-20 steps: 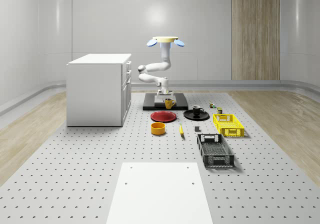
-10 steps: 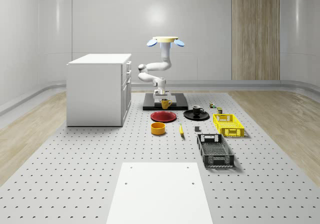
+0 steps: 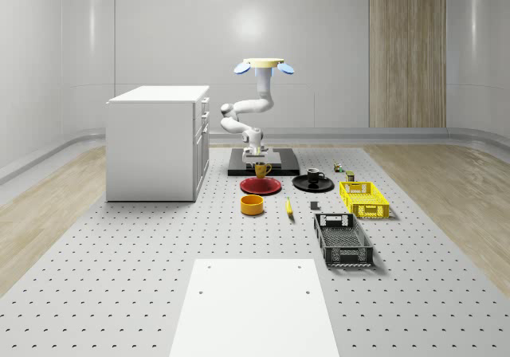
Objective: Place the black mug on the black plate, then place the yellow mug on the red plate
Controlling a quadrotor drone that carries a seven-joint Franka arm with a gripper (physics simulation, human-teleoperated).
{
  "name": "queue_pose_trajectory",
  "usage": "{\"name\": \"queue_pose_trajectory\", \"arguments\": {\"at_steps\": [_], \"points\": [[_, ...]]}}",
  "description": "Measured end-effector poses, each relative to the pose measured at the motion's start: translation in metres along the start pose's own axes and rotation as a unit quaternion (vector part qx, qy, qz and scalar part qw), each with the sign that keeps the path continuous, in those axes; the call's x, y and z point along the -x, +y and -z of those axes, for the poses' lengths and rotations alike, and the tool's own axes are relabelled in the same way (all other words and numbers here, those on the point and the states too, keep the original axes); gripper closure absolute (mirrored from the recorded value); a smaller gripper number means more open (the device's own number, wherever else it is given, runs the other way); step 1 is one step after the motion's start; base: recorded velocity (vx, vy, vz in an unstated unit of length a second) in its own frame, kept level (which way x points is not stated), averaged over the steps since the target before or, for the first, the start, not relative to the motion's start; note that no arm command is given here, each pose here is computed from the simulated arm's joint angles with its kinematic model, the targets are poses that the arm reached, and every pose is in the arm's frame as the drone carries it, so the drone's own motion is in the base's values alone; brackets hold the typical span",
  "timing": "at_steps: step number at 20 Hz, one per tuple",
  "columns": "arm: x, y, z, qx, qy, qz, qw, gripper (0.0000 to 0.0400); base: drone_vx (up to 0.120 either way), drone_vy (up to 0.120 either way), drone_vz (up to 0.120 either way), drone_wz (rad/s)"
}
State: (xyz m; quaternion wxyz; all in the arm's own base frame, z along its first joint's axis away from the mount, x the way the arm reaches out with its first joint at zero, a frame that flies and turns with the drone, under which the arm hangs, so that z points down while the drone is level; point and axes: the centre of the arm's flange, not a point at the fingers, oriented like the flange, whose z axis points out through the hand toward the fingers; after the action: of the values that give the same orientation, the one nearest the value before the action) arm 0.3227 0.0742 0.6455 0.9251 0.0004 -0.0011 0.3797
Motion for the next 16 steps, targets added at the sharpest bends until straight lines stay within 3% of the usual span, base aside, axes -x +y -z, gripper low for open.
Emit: {"name": "queue_pose_trajectory", "arguments": {"at_steps": [11, 12, 14, 16], "points": [[-0.001, 0.001, -0.037, 0.0, 0.0, -0.003, 1.0, 0.029, 0.0, 0.0, 0.0, 0.0], [-0.001, 0.001, -0.041, 0.0, 0.0, -0.003, 1.0, 0.0267, 0.0, 0.0, 0.0, 0.0], [-0.001, 0.001, -0.046, 0.0, 0.0, -0.003, 1.0, 0.0162, 0.0, 0.0, 0.0, 0.0], [-0.001, 0.001, -0.047, 0.0, 0.0, -0.003, 1.0, 0.0098, 0.0, 0.0, 0.0, 0.0]]}}
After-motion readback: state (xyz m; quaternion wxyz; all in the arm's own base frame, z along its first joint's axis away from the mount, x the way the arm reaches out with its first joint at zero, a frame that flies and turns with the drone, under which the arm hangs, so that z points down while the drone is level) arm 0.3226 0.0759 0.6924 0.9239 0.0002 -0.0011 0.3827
